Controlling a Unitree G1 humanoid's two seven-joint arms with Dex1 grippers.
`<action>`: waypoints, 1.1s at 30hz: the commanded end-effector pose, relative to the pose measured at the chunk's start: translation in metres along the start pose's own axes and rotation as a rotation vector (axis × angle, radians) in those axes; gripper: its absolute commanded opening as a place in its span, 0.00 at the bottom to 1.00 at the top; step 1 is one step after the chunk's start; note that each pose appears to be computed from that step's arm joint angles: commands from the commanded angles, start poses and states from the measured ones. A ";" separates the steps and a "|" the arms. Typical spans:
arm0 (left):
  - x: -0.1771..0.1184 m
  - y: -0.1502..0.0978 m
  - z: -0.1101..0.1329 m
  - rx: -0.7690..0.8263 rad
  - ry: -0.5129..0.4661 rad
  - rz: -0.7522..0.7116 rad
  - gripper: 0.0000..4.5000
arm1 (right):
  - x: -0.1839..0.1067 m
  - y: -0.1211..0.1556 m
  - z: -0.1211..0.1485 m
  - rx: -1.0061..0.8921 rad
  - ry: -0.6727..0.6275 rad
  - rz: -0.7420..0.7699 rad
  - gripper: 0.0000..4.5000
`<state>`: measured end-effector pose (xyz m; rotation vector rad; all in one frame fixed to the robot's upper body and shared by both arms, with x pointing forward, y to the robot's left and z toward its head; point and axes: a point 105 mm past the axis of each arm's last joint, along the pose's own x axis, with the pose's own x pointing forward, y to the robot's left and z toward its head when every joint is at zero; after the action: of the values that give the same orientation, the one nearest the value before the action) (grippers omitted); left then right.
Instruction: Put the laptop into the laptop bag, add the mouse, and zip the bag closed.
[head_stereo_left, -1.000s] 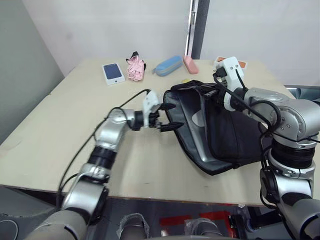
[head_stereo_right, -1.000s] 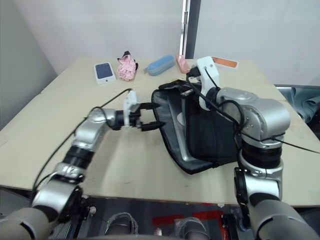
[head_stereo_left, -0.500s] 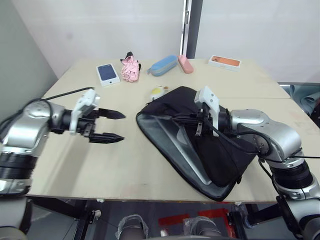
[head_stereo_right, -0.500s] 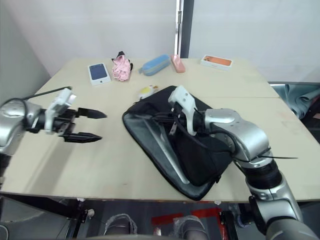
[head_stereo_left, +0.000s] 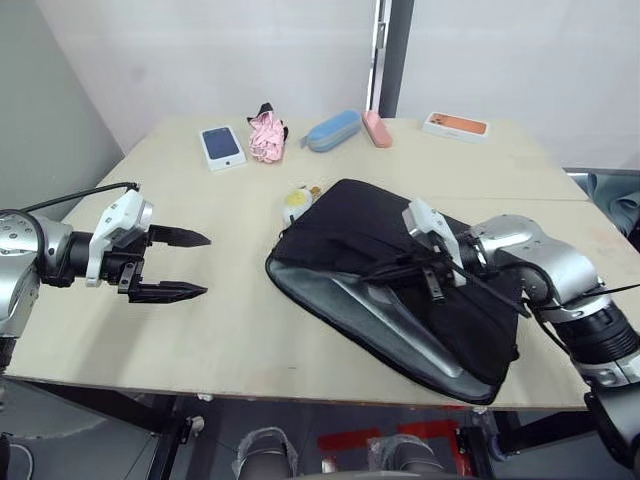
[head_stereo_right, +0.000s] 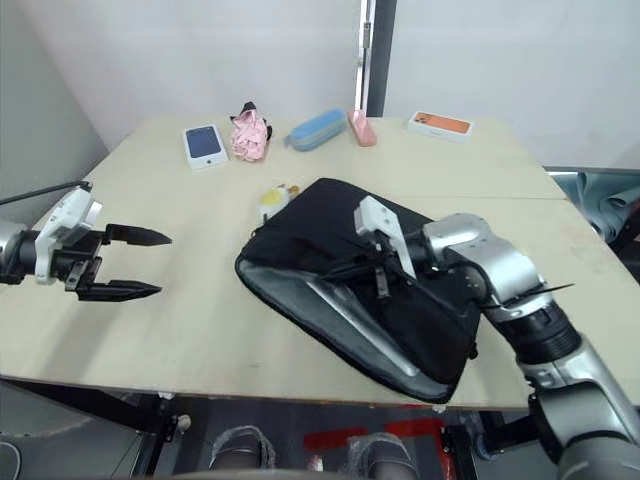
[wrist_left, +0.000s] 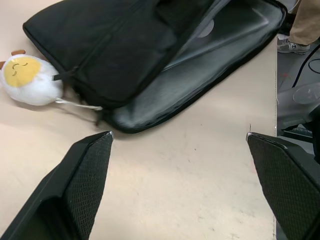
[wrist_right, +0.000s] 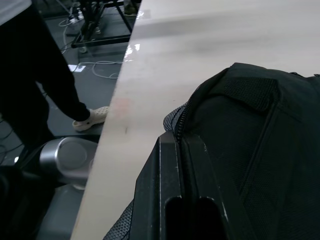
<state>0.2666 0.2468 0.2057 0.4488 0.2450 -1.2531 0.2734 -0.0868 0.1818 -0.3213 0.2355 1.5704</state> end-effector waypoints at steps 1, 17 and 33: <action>-0.003 0.005 0.010 0.064 0.000 0.006 0.99 | -0.004 0.013 0.011 -0.069 -0.009 0.051 0.00; 0.100 0.039 -0.012 0.317 -0.039 -0.123 1.00 | -0.090 0.054 0.028 0.140 -0.047 -0.333 0.97; 0.169 0.051 -0.015 0.259 -0.086 -0.214 0.88 | -0.130 0.146 0.005 0.306 -0.027 -0.794 0.97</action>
<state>0.3658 0.1211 0.1237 0.5987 0.0828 -1.5150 0.1328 -0.2098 0.2145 -0.0742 0.3373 0.7815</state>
